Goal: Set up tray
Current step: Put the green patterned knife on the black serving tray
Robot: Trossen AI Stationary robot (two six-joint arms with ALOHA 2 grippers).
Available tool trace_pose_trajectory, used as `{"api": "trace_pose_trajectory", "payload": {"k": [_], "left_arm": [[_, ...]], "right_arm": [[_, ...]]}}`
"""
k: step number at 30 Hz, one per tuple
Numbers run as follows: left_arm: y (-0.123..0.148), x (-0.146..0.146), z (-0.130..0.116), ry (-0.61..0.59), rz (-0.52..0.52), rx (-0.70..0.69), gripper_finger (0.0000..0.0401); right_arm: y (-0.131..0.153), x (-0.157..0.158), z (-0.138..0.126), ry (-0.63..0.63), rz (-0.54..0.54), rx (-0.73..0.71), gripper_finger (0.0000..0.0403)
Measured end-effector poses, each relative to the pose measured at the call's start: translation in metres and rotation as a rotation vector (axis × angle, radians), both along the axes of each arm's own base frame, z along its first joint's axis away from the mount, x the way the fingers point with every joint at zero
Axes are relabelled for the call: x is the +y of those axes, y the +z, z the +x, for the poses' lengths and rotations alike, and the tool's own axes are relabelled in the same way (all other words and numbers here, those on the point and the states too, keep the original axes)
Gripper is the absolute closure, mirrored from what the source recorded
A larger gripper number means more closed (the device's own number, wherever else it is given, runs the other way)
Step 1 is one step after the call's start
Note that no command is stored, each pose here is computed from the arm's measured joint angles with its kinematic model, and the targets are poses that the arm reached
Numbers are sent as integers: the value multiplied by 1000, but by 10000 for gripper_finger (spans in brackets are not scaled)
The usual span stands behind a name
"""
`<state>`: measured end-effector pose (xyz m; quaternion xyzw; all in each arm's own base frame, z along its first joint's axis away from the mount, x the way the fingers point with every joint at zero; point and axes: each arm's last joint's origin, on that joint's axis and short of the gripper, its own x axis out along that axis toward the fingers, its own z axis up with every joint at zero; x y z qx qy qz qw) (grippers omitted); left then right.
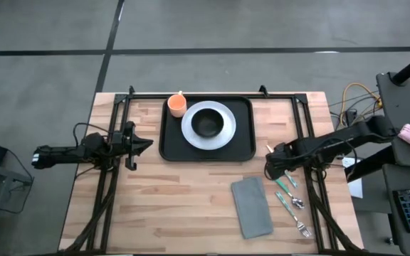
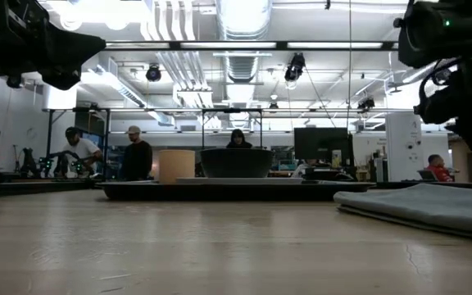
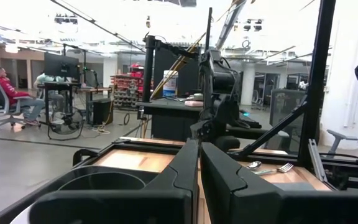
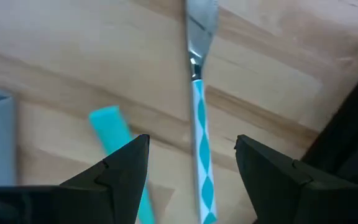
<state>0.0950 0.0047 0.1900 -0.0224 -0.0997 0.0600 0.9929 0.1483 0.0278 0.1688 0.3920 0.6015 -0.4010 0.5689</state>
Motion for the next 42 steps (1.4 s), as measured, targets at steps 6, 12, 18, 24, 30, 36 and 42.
{"api": "trace_pose_trajectory", "payload": {"k": [6,12,18,24,30,36,42], "left_arm": [[0,0,0,0,0,1,400],[0,0,0,0,0,1,400],[0,0,0,0,0,1,400],[0,0,0,0,0,1,400],[0,0,0,-1,-1,1,400],[0,0,0,-1,-1,1,400],[0,0,0,-1,-1,1,400]], "right_arm": [[-15,0,3,15,-35,59,174],[-31,0,6,85,-36,123,175],[-34,1,7,123,-26,138,190],[-39,1,4,142,-2,107,238],[-41,1,4,140,21,77,302],[-40,1,4,138,26,59,370],[-40,1,4,137,25,62,385]]}}
